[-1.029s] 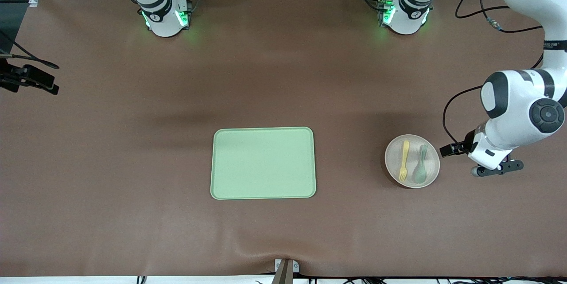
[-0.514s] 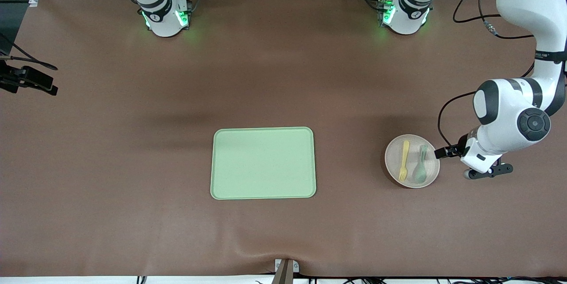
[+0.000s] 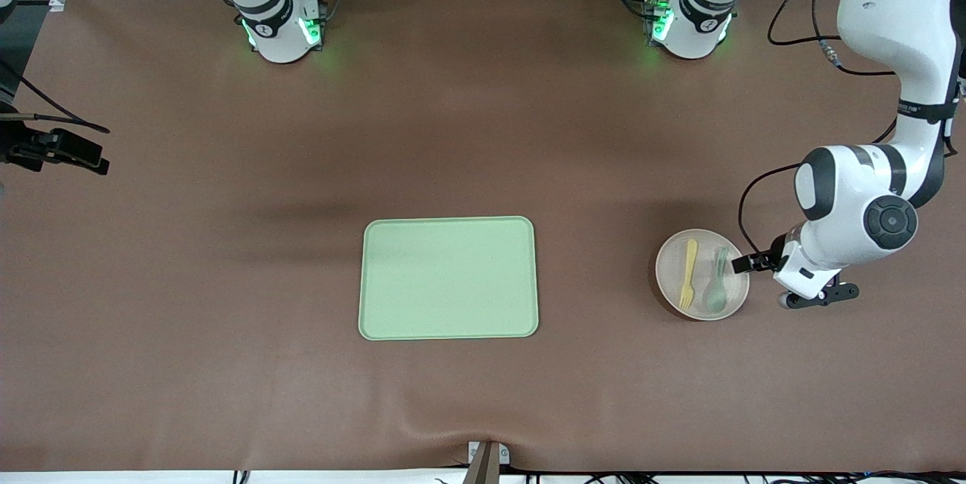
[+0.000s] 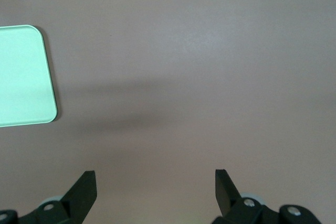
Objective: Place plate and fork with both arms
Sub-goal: 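Lower the left gripper and pinch the white plate's rim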
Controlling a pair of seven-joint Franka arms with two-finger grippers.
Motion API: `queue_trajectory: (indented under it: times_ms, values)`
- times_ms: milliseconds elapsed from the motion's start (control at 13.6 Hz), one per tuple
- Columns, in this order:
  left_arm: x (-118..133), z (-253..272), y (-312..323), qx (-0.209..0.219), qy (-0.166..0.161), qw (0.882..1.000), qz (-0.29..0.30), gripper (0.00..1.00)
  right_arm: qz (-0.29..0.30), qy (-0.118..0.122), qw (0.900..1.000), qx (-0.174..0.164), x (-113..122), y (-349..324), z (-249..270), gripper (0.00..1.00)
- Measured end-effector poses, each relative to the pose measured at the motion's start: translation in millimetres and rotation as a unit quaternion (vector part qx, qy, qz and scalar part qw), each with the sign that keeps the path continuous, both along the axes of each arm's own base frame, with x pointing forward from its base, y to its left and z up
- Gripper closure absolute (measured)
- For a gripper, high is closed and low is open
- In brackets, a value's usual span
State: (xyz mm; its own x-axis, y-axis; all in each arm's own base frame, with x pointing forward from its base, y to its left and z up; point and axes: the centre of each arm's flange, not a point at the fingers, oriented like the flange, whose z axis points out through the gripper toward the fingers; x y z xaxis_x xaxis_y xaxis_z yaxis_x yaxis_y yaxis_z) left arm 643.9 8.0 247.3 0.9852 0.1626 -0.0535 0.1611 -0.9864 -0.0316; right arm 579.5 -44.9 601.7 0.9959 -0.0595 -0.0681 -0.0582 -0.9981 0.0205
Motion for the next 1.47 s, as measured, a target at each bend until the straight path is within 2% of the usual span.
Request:
queue_trajectory:
  times_ms: [441, 588, 661, 735, 808, 882, 1029, 1102, 1323, 1470]
  values:
    - [-1.3, -22.6, 1.8, 0.000, 0.008, 1.000, 0.001, 0.00, 0.001, -0.001, 1.000, 0.000, -0.2, 0.1, 2.0, 0.00]
    - [-0.9, -32.3, 5.0, 0.000, 0.006, 1.000, 0.004, 0.04, 0.002, 0.002, 1.000, 0.000, -0.9, 0.5, 1.5, 0.00]
    - [-1.4, -38.1, 7.9, -0.001, 0.007, 1.000, 0.006, 0.09, 0.002, 0.003, 1.000, 0.001, -1.1, 0.7, 1.4, 0.00]
    - [-1.8, -43.5, 10.6, -0.001, 0.009, 1.000, 0.008, 0.09, 0.002, 0.004, 1.000, 0.001, -1.2, 0.7, 1.3, 0.00]
    - [-1.9, -47.6, 12.6, -0.001, 0.008, 1.000, 0.010, 0.15, 0.002, 0.004, 1.000, 0.001, -1.2, 0.8, 1.2, 0.00]
    - [-1.9, -50.3, 13.2, -0.001, 0.008, 1.000, 0.010, 0.15, 0.003, 0.004, 1.000, 0.001, -1.1, 0.8, 1.1, 0.00]
    - [-2.2, -52.5, 12.6, -0.001, 0.009, 1.000, 0.010, 0.29, 0.005, 0.004, 1.000, 0.001, -1.1, 0.8, 1.0, 0.00]
    - [-2.3, -52.7, 12.5, -0.002, 0.009, 1.000, 0.010, 0.29, 0.006, 0.005, 1.000, 0.001, -1.1, 0.8, 0.8, 0.00]
    - [-2.3, -53.2, 11.8, -0.009, 0.009, 1.000, 0.018, 0.60, 0.006, 0.007, 1.000, 0.001, -1.3, 0.8, 0.2, 0.00]
    - [-2.3, -53.4, 10.1, -0.014, 0.009, 1.000, 0.023, 0.79, 0.005, 0.016, 1.000, 0.002, -3.1, 0.2, -1.7, 0.00]
